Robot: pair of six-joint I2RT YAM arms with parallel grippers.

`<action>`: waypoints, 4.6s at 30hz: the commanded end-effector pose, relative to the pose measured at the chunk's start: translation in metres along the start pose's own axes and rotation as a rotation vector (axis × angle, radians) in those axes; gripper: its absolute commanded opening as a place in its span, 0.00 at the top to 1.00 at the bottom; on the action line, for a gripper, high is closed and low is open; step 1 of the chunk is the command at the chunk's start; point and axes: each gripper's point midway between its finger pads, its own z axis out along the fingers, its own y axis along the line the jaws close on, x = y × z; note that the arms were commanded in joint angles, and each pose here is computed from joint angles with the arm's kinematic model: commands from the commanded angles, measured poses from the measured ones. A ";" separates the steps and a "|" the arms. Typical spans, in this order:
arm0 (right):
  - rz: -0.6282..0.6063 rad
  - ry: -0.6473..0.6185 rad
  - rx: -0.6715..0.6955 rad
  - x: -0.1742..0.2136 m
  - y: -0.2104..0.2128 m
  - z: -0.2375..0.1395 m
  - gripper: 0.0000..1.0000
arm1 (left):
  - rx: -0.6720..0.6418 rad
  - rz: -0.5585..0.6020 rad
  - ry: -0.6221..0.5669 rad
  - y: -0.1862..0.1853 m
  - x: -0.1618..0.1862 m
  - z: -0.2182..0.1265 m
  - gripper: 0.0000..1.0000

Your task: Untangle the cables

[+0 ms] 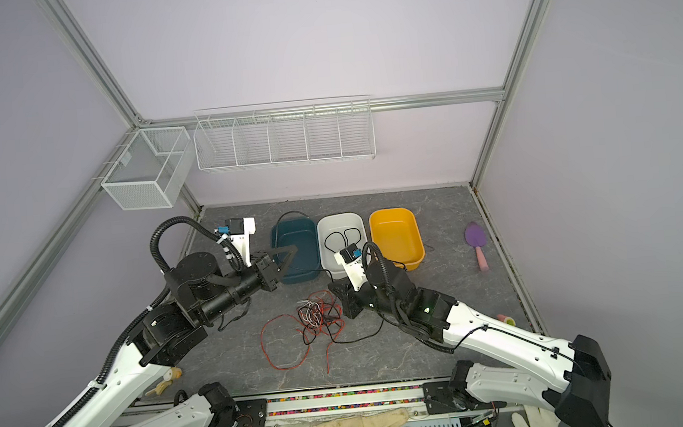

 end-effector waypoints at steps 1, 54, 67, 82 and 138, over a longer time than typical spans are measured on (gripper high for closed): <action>-0.027 -0.058 0.035 -0.016 -0.003 -0.023 0.94 | -0.075 0.000 0.011 0.021 0.012 -0.002 1.00; 0.212 0.107 0.469 -0.080 -0.193 0.057 0.94 | -0.755 0.595 -0.143 0.154 -0.004 -0.016 0.01; 0.286 0.255 0.505 -0.026 -0.240 0.123 0.94 | -0.816 0.546 -0.372 0.175 -0.007 -0.051 0.01; 0.361 0.393 0.565 0.027 -0.276 0.154 0.94 | -0.811 0.536 -0.273 0.180 0.004 -0.032 0.01; 0.126 0.482 0.166 0.118 -0.040 0.086 0.46 | -0.715 0.511 -0.197 0.171 0.015 -0.021 0.01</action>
